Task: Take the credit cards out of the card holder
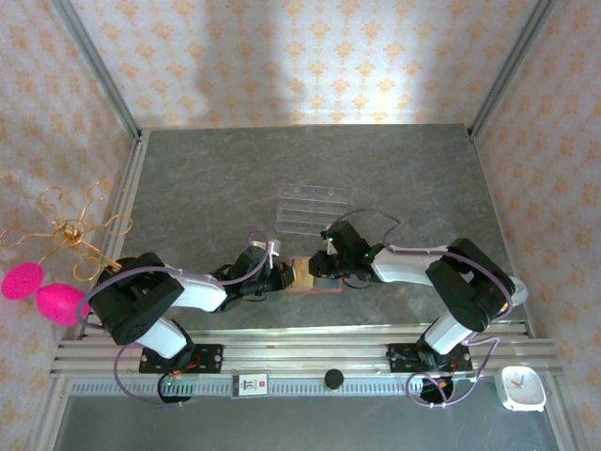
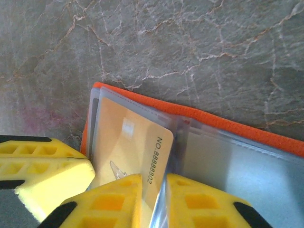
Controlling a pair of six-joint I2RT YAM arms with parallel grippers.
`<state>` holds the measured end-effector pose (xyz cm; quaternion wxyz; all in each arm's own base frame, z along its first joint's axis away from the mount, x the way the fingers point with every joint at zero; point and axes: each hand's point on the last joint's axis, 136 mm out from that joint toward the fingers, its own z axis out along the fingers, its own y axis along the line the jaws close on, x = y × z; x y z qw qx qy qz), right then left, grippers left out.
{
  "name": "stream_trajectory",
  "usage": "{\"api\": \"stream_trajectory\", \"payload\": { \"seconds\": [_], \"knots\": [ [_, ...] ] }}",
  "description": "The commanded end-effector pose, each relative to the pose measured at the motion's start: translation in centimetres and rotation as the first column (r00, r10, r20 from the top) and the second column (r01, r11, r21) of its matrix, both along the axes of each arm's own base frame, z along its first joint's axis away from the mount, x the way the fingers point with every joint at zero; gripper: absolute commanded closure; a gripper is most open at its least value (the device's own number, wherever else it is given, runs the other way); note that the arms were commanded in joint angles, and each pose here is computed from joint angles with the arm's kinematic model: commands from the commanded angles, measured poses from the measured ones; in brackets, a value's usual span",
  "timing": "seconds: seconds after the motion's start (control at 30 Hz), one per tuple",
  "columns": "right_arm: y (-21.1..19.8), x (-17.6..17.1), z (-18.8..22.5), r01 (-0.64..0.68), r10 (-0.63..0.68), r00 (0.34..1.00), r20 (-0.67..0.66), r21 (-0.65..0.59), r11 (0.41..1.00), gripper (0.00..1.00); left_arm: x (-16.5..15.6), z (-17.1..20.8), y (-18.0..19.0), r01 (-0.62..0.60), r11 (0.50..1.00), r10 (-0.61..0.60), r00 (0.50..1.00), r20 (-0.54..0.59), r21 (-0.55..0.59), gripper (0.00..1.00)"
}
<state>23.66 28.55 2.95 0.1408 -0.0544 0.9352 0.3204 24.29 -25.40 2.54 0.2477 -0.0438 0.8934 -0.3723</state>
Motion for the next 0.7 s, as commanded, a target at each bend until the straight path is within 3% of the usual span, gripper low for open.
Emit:
{"api": "stream_trajectory", "payload": {
  "seconds": [0.0, 0.1, 0.27, 0.53, 0.67],
  "knots": [
    [-0.1, -0.5, -1.0, 0.002, -0.002, 1.0, -0.022, -0.007, 1.0, 0.87, -1.0, -2.2, 1.0, 0.0, 0.998, 0.004, 0.998, -0.061, 0.061, 1.0],
    [-0.2, -0.4, -0.8, 0.011, -0.011, 1.0, -0.013, 0.0, 1.0, 0.92, -1.0, -2.4, 1.1, -0.001, 0.998, 0.005, 0.998, -0.065, 0.063, 1.0],
    [-0.1, -0.7, 0.0, 0.015, -0.015, 1.0, -0.003, 0.042, 0.999, 0.88, -1.0, -2.5, 1.2, -0.004, 0.998, 0.008, 0.997, -0.071, 0.057, 1.0],
    [0.3, -1.3, 0.3, -0.002, 0.004, 1.0, -0.012, 0.106, 0.994, 1.0, -1.1, -2.4, 0.9, 0.006, 0.999, -0.003, 0.998, -0.07, 0.046, 1.0],
    [-0.8, -0.8, 0.0, 0.045, -0.045, 0.999, 0.003, 0.063, 0.997, 1.0, -1.1, -2.4, 1.3, -0.007, 0.999, 0.01, 0.997, -0.076, 0.047, 1.0]
  ]
}}
